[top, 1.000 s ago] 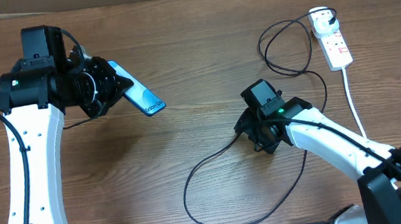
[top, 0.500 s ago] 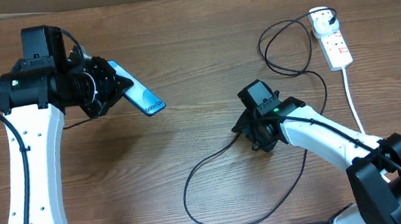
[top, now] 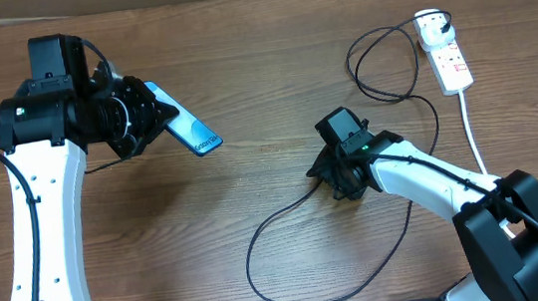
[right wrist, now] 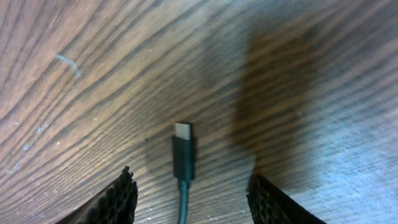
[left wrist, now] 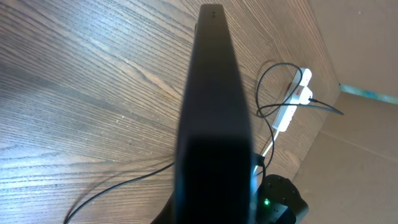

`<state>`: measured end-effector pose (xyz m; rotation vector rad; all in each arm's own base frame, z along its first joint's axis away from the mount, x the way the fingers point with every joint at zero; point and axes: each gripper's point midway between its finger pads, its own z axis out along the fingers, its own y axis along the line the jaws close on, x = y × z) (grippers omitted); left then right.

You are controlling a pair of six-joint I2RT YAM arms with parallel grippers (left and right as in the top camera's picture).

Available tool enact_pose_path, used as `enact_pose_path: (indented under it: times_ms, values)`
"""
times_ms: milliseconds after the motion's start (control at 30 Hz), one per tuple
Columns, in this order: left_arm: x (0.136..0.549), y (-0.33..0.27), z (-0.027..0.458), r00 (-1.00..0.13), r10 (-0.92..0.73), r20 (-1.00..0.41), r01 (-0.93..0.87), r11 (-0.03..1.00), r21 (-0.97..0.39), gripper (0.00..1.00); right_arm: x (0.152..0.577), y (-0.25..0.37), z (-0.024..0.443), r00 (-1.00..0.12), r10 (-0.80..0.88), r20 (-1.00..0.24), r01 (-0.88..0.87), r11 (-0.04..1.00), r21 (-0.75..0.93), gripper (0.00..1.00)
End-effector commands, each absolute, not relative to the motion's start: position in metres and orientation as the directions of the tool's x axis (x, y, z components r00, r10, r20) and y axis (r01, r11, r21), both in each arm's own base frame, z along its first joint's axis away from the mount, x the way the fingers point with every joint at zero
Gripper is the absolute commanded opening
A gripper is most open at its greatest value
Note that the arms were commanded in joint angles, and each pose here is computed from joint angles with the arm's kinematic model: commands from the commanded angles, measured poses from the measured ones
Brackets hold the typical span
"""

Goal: Plug charger to phone and switch on socket

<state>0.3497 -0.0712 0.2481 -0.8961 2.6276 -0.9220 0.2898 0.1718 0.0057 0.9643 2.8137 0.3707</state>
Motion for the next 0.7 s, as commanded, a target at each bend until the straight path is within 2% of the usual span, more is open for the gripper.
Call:
enact_pose_path:
  times_ms: [0,200,667]
  values:
    - [0.35,-0.072,0.253,-0.799,-0.601,-0.016,-0.453,0.621,-0.639,0.04,0.285,0.171,-0.002,-0.79,0.61,-0.05,0.581,0.773,0.254,0.55]
    - [0.35,-0.072,0.253,-0.799,-0.601,-0.016,-0.454,0.621,-0.639,0.04,0.285,0.171,-0.002,-0.791,0.609,-0.051,0.58,0.774,0.254,0.5]
    - [0.35,-0.072,0.253,-0.796,-0.605,-0.012,-0.459,0.617,-0.64,0.04,0.295,0.176,0.002,-0.821,0.564,-0.088,0.52,0.802,0.293,0.47]
